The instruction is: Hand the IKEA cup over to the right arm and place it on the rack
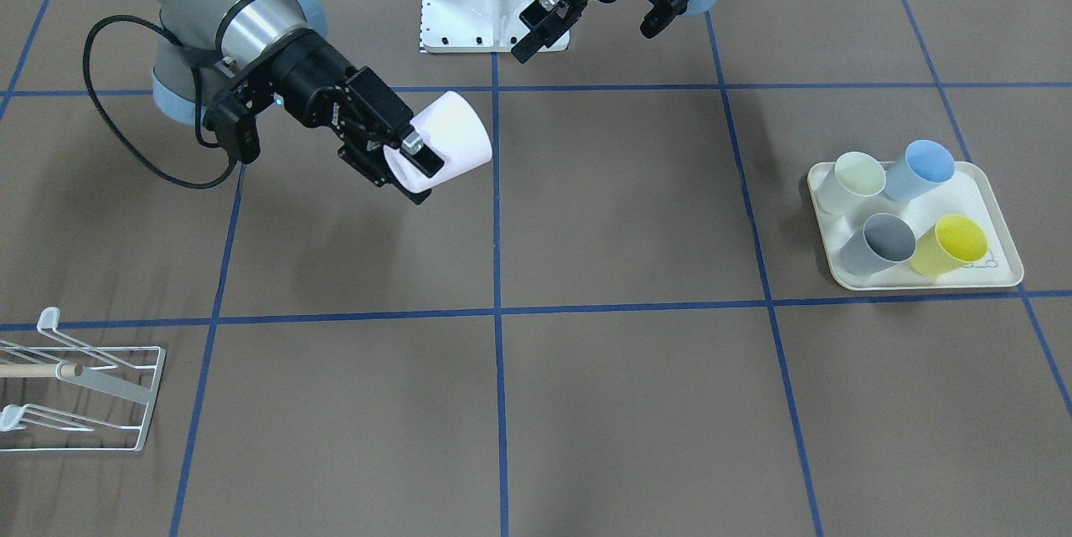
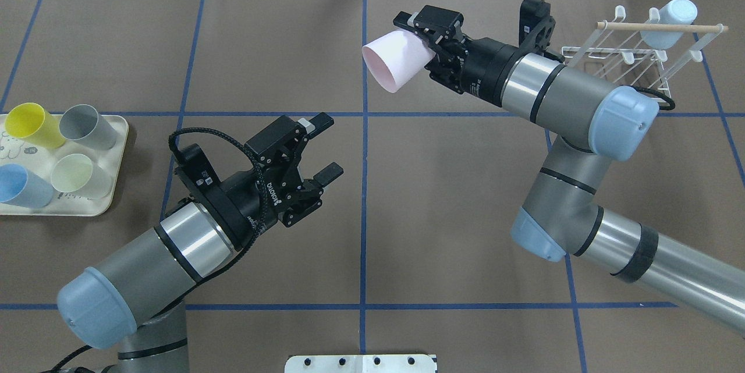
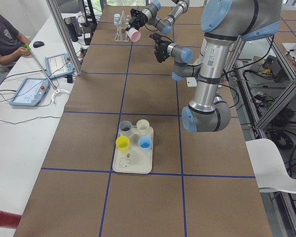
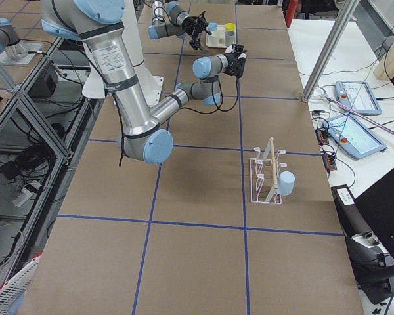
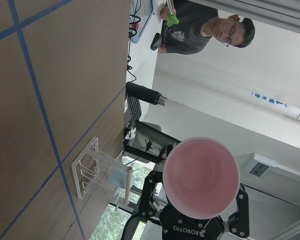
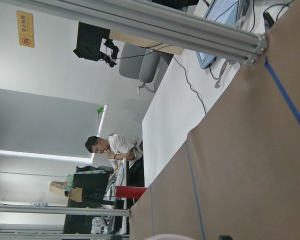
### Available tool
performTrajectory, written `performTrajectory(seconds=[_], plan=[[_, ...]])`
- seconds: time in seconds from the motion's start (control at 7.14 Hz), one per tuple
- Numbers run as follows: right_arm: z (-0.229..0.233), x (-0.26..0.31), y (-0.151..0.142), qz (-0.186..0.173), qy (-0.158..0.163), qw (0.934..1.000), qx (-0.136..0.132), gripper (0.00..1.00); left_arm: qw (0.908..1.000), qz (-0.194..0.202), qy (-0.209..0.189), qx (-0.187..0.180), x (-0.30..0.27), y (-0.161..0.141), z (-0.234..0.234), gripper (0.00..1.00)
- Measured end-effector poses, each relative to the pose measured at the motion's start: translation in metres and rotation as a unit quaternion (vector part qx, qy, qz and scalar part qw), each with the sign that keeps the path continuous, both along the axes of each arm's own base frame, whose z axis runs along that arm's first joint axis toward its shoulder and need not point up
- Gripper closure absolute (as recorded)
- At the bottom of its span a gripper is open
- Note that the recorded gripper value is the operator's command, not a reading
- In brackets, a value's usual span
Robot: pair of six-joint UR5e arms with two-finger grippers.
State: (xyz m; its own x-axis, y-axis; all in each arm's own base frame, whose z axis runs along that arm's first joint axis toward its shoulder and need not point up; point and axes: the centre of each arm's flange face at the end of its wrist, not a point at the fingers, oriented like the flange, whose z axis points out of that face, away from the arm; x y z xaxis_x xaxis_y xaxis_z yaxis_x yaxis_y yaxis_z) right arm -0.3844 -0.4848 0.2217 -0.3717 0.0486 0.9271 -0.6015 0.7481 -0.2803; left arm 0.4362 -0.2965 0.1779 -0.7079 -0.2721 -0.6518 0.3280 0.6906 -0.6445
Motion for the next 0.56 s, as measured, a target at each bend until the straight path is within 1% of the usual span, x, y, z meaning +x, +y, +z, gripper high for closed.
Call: performTrajectory(seconds=[0.14, 0.28, 0.42, 0.56], plan=[[0.009, 0.006, -0.018, 0.023, 0.057, 0.9981, 0.004, 1.00, 0.9990, -0.019, -0.033, 0.024, -0.005, -0.006, 0.005, 0.00], [0.017, 0.014, -0.034, 0.043, 0.110, 0.9930, 0.007, 1.00, 0.9968, -0.033, -0.064, 0.035, -0.013, -0.016, 0.019, 0.00], [0.024, 0.026, -0.050, 0.060, 0.155, 0.9861, 0.004, 1.00, 0.9936, -0.037, -0.099, 0.041, -0.025, -0.032, 0.037, 0.00], [0.030, 0.039, -0.064, 0.076, 0.194, 0.9780, 0.002, 1.00, 0.9879, -0.032, -0.146, 0.040, -0.036, -0.053, 0.048, 0.00]])
